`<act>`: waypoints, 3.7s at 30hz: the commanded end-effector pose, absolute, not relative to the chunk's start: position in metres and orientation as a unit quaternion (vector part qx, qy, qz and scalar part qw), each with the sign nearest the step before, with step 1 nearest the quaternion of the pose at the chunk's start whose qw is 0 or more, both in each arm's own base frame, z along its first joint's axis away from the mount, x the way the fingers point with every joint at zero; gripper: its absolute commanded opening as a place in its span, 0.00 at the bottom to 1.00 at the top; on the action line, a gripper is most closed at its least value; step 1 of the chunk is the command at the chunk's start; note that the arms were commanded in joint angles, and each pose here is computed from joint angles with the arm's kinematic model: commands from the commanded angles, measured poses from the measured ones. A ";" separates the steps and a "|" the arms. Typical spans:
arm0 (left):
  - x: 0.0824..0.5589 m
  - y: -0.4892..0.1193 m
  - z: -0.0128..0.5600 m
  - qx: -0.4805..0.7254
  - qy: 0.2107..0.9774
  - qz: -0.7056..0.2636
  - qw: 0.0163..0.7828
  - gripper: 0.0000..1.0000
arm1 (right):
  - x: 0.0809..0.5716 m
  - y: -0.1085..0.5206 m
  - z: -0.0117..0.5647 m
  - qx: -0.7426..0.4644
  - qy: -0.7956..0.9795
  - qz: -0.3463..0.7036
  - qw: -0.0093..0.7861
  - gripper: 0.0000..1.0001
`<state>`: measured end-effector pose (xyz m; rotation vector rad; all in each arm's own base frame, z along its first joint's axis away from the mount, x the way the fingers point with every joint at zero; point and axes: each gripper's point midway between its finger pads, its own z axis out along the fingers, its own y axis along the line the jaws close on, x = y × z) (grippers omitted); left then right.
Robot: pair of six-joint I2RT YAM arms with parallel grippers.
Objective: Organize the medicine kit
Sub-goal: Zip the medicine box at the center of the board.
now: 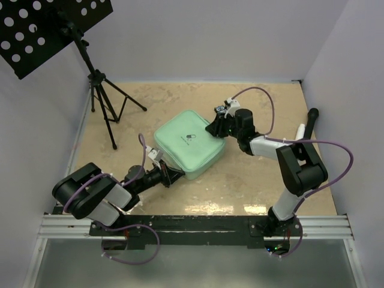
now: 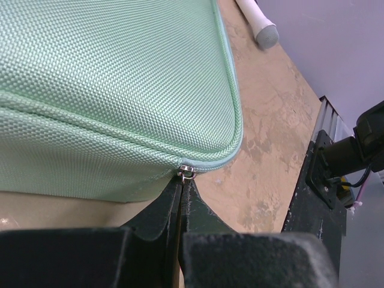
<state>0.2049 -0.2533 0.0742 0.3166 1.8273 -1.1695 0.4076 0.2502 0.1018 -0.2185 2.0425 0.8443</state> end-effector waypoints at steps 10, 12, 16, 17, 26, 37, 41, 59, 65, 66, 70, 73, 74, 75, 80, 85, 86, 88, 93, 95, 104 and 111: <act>0.262 -0.226 0.110 0.085 0.696 -0.437 0.563 0.00 | 0.321 0.242 0.093 -0.082 0.824 0.399 0.393 0.29; 0.268 -0.227 0.109 0.085 0.699 -0.435 0.561 0.00 | 0.314 0.239 0.089 -0.075 0.827 0.400 0.388 0.35; 0.273 -0.237 0.110 0.105 0.702 -0.441 0.549 0.00 | 0.305 0.237 0.082 -0.062 0.831 0.406 0.376 0.38; 0.272 -0.237 0.107 0.108 0.705 -0.441 0.545 0.00 | 0.303 0.237 0.078 -0.059 0.834 0.407 0.368 0.34; 0.267 -0.235 0.092 0.123 0.726 -0.423 0.528 0.00 | 0.287 0.244 0.050 -0.046 0.836 0.439 0.325 0.00; 0.246 -0.244 0.073 0.159 0.748 -0.409 0.499 0.00 | 0.286 0.232 0.053 0.014 0.833 0.434 0.343 0.00; 0.233 -0.251 0.070 0.173 0.748 -0.416 0.487 0.00 | 0.284 0.230 0.056 0.030 0.830 0.436 0.347 0.00; 0.185 -0.247 0.075 0.179 0.739 -0.456 0.463 0.00 | 0.293 0.223 0.080 0.071 0.819 0.432 0.372 0.00; 0.190 -0.248 0.076 0.178 0.742 -0.445 0.469 0.00 | 0.295 0.222 0.081 0.075 0.817 0.430 0.376 0.00; 0.191 -0.249 0.077 0.181 0.741 -0.447 0.467 0.00 | 0.293 0.221 0.080 0.077 0.819 0.427 0.374 0.00; 0.192 -0.255 0.074 0.176 0.745 -0.455 0.455 0.00 | 0.294 0.219 0.080 0.062 0.824 0.415 0.380 0.00; 0.193 -0.252 0.071 0.169 0.747 -0.452 0.458 0.00 | 0.296 0.214 0.098 0.045 0.816 0.405 0.410 0.06; 0.194 -0.250 0.071 0.165 0.747 -0.449 0.462 0.00 | 0.296 0.212 0.107 0.039 0.813 0.401 0.421 0.17; 0.194 -0.249 0.071 0.162 0.747 -0.447 0.464 0.00 | 0.298 0.209 0.114 0.038 0.812 0.392 0.431 0.28; 0.196 -0.245 0.071 0.152 0.748 -0.442 0.471 0.00 | 0.302 0.197 0.145 0.016 0.813 0.349 0.467 0.56; 0.197 -0.243 0.071 0.156 0.746 -0.437 0.477 0.00 | 0.306 0.208 0.189 -0.013 0.804 0.311 0.506 0.58; 0.197 -0.244 0.071 0.160 0.746 -0.435 0.479 0.00 | 0.306 0.215 0.194 -0.019 0.806 0.303 0.509 0.58; 0.202 -0.246 0.072 0.169 0.747 -0.426 0.481 0.00 | 0.311 0.224 0.202 -0.020 0.811 0.281 0.513 0.58; 0.215 -0.252 0.077 0.185 0.748 -0.408 0.489 0.00 | 0.316 0.237 0.192 -0.017 0.825 0.287 0.487 0.60; 0.216 -0.252 0.079 0.186 0.746 -0.408 0.492 0.00 | 0.316 0.233 0.186 -0.004 0.829 0.281 0.484 0.60; 0.214 -0.245 0.085 0.177 0.740 -0.405 0.507 0.00 | 0.313 0.193 0.181 0.028 0.832 0.231 0.504 0.69; 0.215 -0.245 0.088 0.180 0.737 -0.404 0.511 0.00 | 0.313 0.176 0.195 0.038 0.832 0.192 0.519 0.73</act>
